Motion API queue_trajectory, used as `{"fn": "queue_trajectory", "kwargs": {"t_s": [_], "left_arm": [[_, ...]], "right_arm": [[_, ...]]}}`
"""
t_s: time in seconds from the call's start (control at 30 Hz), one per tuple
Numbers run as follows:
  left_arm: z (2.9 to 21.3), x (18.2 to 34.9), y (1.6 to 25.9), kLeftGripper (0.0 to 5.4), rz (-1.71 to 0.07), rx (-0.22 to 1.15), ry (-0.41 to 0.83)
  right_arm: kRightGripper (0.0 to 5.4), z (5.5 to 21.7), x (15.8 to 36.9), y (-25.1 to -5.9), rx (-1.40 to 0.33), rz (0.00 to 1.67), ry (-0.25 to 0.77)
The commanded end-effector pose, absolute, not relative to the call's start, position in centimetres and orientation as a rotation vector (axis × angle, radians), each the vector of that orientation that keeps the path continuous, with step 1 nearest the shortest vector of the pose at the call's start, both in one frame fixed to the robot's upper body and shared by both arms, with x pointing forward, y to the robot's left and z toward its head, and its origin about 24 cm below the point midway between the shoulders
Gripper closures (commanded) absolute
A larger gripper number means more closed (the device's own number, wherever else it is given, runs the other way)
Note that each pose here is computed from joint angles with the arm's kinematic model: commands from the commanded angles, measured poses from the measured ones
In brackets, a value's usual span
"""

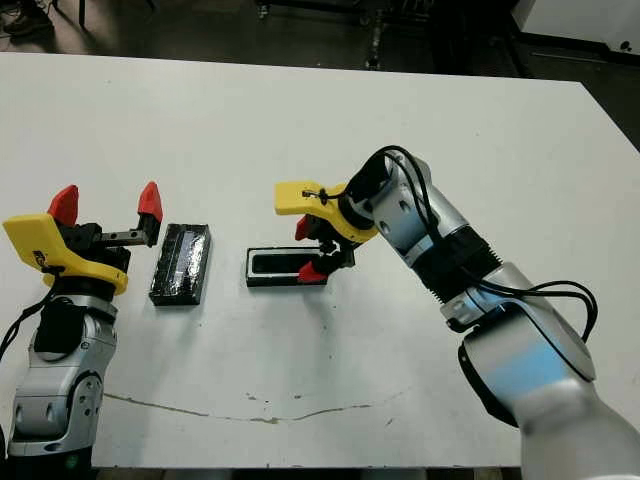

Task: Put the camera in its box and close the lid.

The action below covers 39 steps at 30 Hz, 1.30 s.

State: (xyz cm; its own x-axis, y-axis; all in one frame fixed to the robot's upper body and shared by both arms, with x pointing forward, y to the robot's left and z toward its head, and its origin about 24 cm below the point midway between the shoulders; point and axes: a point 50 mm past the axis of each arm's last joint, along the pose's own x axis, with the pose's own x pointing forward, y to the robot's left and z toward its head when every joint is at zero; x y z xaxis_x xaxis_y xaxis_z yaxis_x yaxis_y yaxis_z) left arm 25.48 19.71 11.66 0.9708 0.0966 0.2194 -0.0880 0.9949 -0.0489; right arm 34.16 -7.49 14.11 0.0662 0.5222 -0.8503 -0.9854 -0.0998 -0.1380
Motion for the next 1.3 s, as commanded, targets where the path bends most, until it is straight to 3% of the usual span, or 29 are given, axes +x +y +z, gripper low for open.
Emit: {"fn": "queue_trajectory", "kwargs": {"t_s": [0.03,0.1,0.3,0.53,0.63,0.83,1.03,1.3], "left_arm": [[11.3,25.3,19.9,0.0,0.097,-0.032,-0.209],[11.3,25.3,19.9,0.0,0.097,-0.031,-0.212],[11.3,25.3,20.0,0.0,0.096,-0.038,-0.212],[11.7,25.3,20.1,0.0,0.102,-0.03,-0.223],[12.0,25.1,20.1,0.0,0.097,-0.017,-0.236],[12.8,24.5,20.3,0.0,0.106,0.086,-0.237],[13.8,23.7,20.2,0.0,0.067,0.122,-0.178],[15.8,23.2,20.5,0.0,0.002,-0.061,0.028]], "right_arm": [[0.36,14.5,34.4,-7.7,-0.938,1.441,0.657],[0.04,15.2,34.6,-7.8,-0.933,1.44,0.646],[0.02,18.7,36.0,-8.9,-0.926,1.363,0.513],[0.02,22.6,36.3,-12.1,-0.716,1.235,0.405],[0.02,23.2,35.9,-13.6,-0.658,1.13,0.284],[0.65,22.7,34.2,-15.7,-0.603,0.858,0.094],[1.6,19.6,32.9,-16.9,-0.536,0.656,-0.016],[2.91,17.0,32.1,-16.2,-0.553,0.602,-0.006]]}}
